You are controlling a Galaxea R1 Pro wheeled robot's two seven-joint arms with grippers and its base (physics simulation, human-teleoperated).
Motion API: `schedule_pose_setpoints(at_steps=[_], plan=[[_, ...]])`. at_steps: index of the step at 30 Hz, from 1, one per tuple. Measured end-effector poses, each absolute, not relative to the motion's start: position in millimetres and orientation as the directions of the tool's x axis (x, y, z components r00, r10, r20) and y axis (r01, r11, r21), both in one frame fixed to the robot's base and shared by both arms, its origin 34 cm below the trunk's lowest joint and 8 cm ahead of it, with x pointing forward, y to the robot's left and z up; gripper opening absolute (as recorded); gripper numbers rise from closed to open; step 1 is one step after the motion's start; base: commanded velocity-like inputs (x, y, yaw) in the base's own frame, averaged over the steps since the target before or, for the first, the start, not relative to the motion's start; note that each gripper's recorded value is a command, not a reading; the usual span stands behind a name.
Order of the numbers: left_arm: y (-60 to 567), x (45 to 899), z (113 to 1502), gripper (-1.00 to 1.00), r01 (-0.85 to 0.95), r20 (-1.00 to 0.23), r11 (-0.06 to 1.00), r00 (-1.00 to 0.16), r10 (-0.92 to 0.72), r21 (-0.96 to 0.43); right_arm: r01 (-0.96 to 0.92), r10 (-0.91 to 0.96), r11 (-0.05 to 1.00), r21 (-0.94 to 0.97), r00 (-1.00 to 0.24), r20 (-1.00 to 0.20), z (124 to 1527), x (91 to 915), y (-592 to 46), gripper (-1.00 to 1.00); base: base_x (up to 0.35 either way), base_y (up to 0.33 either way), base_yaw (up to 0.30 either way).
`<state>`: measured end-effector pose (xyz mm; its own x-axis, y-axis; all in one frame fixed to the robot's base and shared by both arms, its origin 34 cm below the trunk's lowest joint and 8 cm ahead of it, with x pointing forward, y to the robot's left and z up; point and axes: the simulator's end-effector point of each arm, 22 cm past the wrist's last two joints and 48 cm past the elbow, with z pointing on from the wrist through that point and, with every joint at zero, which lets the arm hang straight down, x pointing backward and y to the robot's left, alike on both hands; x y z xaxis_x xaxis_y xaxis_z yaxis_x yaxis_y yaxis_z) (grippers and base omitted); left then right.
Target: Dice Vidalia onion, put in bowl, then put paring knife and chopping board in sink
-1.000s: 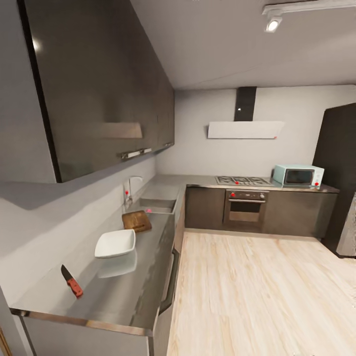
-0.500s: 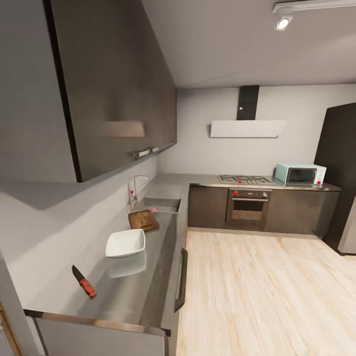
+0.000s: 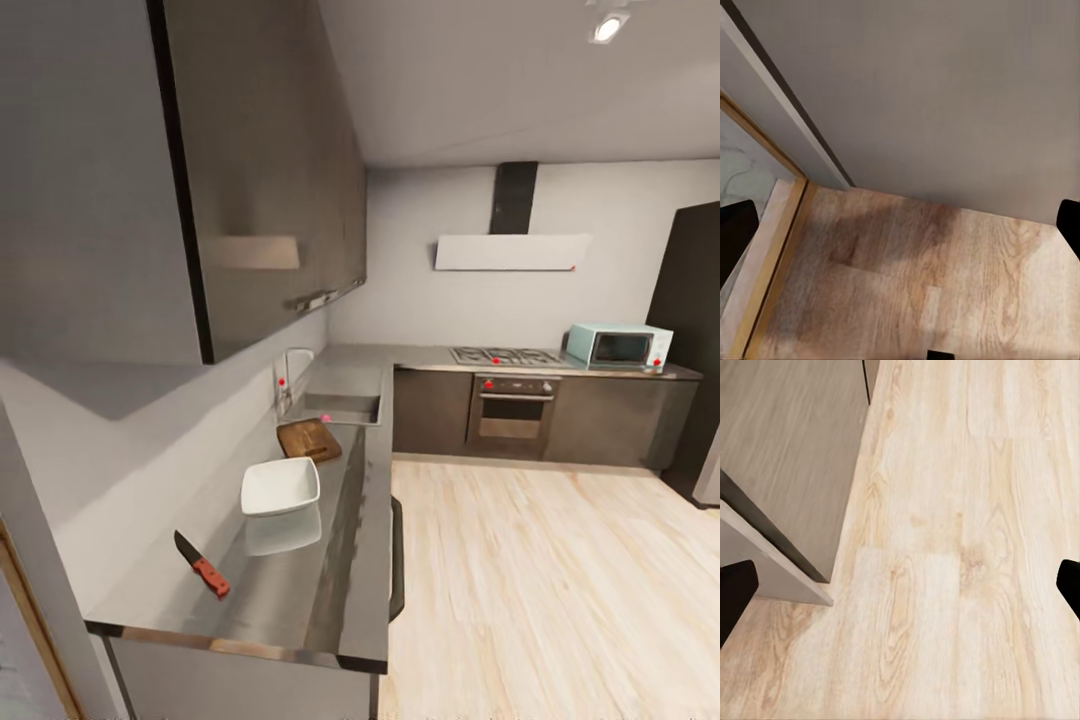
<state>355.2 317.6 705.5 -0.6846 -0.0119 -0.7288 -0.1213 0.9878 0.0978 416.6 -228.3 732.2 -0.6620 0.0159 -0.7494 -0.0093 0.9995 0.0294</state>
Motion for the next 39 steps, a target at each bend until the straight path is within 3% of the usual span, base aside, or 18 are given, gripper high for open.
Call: schedule_pose_setpoints(at_steps=[12, 29, 39], plan=[[317.7, 352.4, 703.3, 1.00, -0.120, -0.723, 0.988, -0.691, -0.011, 0.100, -0.007, 0.016, 1.000, 0.028, -0.667, -0.745, 730.0, 414.5, -228.8, 1.00, 0.000, 0.004, -0.013], [317.6, 353.0, 704.0, 1.00, -0.120, -0.724, 0.988, -0.689, -0.011, 0.099, -0.008, 0.016, 1.000, 0.028, -0.664, -0.748, 731.3, 415.5, -228.7, 1.00, 0.000, 0.000, -0.151], [312.6, 350.9, 702.8, 1.00, -0.115, -0.721, 0.989, -0.692, -0.014, 0.091, -0.008, 0.013, 1.000, 0.024, -0.667, -0.745, 728.8, 410.6, -230.1, 1.00, 0.000, 0.000, -0.029]])
